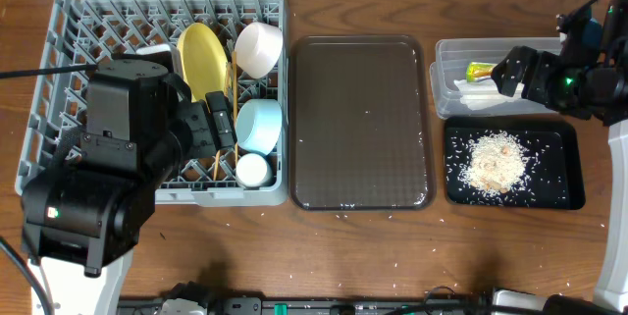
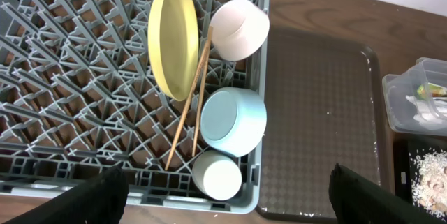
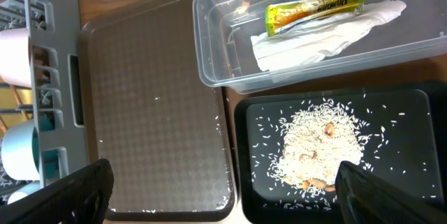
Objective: Sort waste into correct bins and load items into the dishwasher
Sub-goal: 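Release the chopsticks and withdraw the left gripper from the rack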
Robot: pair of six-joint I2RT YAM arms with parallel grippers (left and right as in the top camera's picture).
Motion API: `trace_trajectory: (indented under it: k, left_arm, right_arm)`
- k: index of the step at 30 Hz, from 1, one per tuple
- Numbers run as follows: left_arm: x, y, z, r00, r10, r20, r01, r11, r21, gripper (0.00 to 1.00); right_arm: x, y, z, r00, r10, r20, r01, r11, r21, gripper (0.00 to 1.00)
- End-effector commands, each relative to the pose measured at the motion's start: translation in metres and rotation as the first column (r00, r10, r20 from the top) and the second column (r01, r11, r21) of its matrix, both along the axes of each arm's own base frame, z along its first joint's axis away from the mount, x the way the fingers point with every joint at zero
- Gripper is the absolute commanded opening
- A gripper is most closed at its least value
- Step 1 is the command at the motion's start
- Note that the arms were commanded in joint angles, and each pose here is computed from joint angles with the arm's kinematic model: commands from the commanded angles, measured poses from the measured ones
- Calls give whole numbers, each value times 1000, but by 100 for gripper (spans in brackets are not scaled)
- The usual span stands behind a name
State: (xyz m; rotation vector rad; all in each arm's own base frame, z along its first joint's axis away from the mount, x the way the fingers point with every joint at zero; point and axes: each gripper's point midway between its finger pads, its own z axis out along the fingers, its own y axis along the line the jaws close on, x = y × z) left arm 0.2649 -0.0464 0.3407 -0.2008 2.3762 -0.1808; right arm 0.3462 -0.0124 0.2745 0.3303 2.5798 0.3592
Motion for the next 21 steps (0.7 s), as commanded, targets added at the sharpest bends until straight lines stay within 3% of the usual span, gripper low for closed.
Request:
trace_trajectory:
  k: [1, 9, 14, 21]
  left_arm:
    - [-1, 7, 1, 1000, 29, 2, -29, 999, 21, 93]
    - [-10, 39, 6, 989, 133, 65, -139, 986, 96, 93]
    - [-25, 65, 8, 955, 191, 229, -215, 973, 86, 93]
    - [-40, 92, -32, 863, 258, 433, -317, 946, 68, 93]
  right_arm:
    - [0, -2, 3, 1000, -8, 7, 8, 1000, -2, 99]
    - [0, -2, 3, 1000, -8, 7, 8, 1000, -2, 99]
    - [0, -2, 3, 1000, -8, 7, 8, 1000, -2, 99]
    - [0, -2, 3, 1000, -8, 7, 8, 1000, -2, 99]
